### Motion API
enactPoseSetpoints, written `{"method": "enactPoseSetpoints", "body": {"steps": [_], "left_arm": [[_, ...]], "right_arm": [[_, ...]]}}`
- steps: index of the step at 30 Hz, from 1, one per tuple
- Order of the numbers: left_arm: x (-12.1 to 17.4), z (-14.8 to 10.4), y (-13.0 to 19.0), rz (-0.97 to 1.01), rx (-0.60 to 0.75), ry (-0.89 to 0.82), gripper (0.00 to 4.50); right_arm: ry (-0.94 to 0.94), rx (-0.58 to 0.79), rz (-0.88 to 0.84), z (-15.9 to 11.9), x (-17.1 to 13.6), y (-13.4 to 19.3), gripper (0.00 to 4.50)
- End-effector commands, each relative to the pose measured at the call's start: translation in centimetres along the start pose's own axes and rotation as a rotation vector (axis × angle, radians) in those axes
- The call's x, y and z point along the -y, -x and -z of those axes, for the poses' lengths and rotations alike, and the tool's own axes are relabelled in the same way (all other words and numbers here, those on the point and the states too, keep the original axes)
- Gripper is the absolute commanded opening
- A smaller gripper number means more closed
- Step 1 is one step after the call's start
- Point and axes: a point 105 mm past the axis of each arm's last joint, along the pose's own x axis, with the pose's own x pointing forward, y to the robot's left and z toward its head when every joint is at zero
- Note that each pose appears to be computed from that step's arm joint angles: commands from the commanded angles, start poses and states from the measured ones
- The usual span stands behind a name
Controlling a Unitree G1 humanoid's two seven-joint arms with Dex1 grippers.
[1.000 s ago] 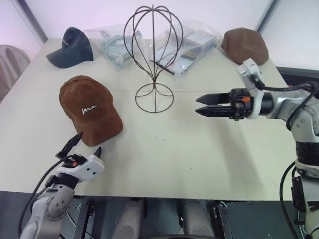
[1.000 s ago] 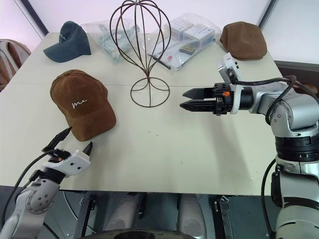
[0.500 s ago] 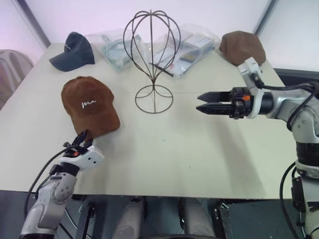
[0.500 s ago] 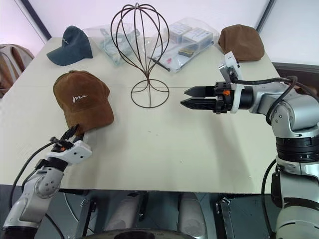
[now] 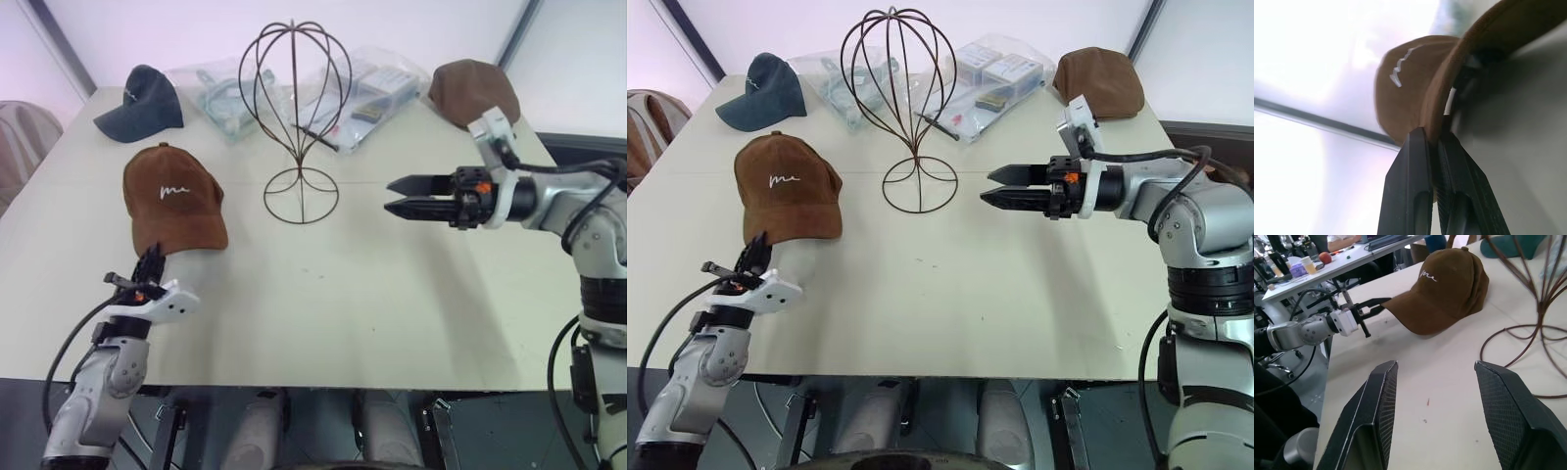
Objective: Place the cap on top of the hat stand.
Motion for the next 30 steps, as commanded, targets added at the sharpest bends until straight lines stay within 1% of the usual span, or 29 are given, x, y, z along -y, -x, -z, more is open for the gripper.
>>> {"method": "enactPoseSetpoints", "body": {"steps": [1,3,6,9,11,13,16,20,24,27,30], "left_arm": [[-7.4,-0.9,-1.8,-0.245,0.026,-0.068,0.04],[-11.3,-2.0,-2.8,-0.360,0.053,-0.085,0.04],[-16.4,-4.4,-4.4,-0.493,0.129,-0.121,0.04],[-19.7,-6.9,-5.8,-0.558,0.222,-0.128,0.04],[-20.7,-9.1,-7.1,-0.537,0.316,-0.082,0.04],[-20.8,-11.2,-8.2,-0.493,0.401,-0.046,0.04],[-20.5,-13.4,-9.3,-0.440,0.490,-0.003,0.04],[-19.5,-15.1,-10.2,-0.402,0.547,0.082,0.04],[-17.4,-17.2,-10.3,-0.350,0.605,0.151,0.04],[-16.3,-18.5,-10.0,-0.324,0.646,0.205,0.04],[-15.6,-19.6,-9.6,-0.299,0.674,0.273,0.04]], "right_arm": [[0.079,0.057,0.043,-2.4,0.8,0.9,2.55],[0.093,0.070,0.071,-2.9,1.5,1.3,2.55],[0.106,0.077,0.083,-3.1,2.1,1.4,2.55],[0.115,0.084,0.081,-3.2,2.3,1.2,2.55],[0.132,0.090,0.089,-3.4,2.6,1.3,2.55],[0.150,0.105,0.114,-4.0,3.1,1.8,2.55],[0.172,0.135,0.155,-5.1,3.8,3.1,2.55],[0.202,0.180,0.193,-7.2,3.8,5.5,2.55],[0.227,0.213,0.222,-9.0,3.2,7.8,2.55],[0.237,0.215,0.250,-9.4,3.1,8.7,2.55],[0.239,0.199,0.266,-9.1,3.1,9.0,2.55]]}}
